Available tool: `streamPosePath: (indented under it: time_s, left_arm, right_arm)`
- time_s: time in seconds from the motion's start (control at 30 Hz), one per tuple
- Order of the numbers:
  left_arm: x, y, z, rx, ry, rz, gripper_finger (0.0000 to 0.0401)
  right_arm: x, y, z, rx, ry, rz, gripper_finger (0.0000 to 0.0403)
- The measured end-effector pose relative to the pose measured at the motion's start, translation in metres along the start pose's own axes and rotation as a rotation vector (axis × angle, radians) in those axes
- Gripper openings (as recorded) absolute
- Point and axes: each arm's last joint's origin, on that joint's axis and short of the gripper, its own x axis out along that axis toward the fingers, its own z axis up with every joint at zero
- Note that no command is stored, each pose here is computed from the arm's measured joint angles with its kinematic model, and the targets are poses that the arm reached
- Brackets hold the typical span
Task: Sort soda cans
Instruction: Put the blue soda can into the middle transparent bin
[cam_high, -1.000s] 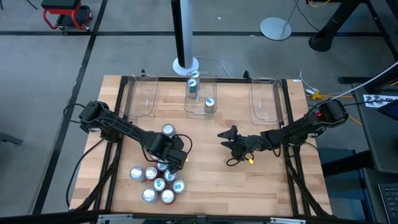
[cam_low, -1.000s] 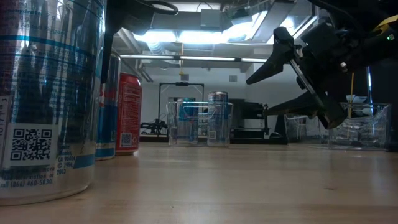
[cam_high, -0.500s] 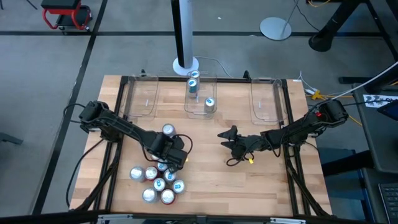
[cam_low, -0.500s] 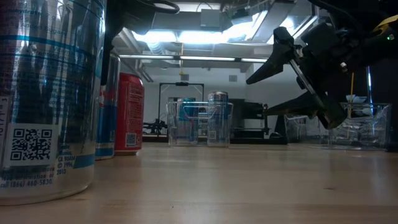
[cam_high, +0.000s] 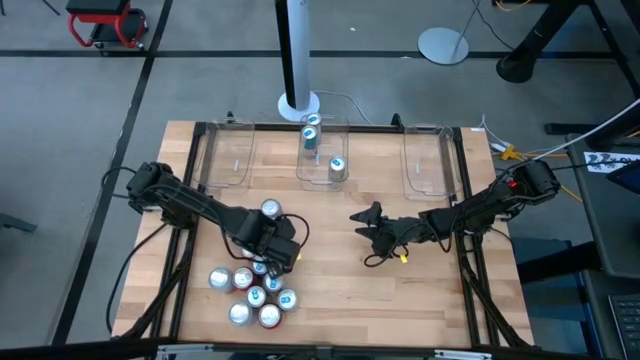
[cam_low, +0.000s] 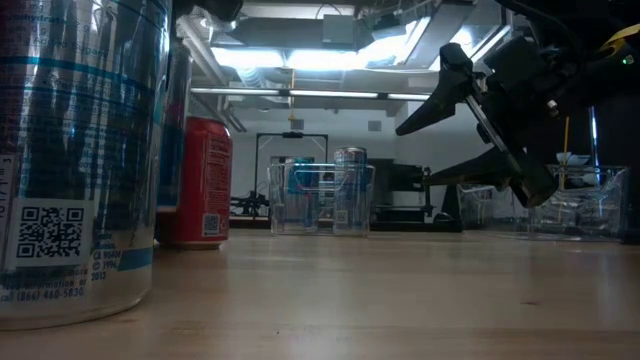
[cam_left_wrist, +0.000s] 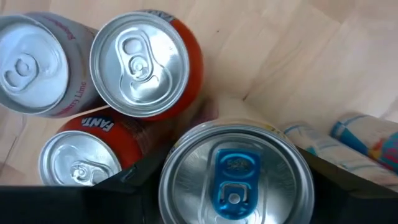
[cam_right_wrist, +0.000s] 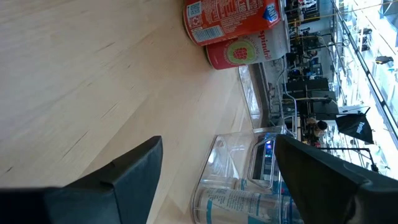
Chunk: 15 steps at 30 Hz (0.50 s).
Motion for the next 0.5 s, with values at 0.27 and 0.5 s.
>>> streamPosePath:
  time_s: [0.27,0.5]
  left_arm:
    - [-0.025,-0.004,0.006,0.006,-0.033,-0.044,0.0233]
    - [-0.051,-0.004,0.013,0.054,-0.093,-0.074,0.0232]
  right_arm:
    - [0.000,0.000,0.000,0.000,0.000,0.000,0.0310]
    - [0.000,0.000,0.000,0.000,0.000,0.000,0.0310]
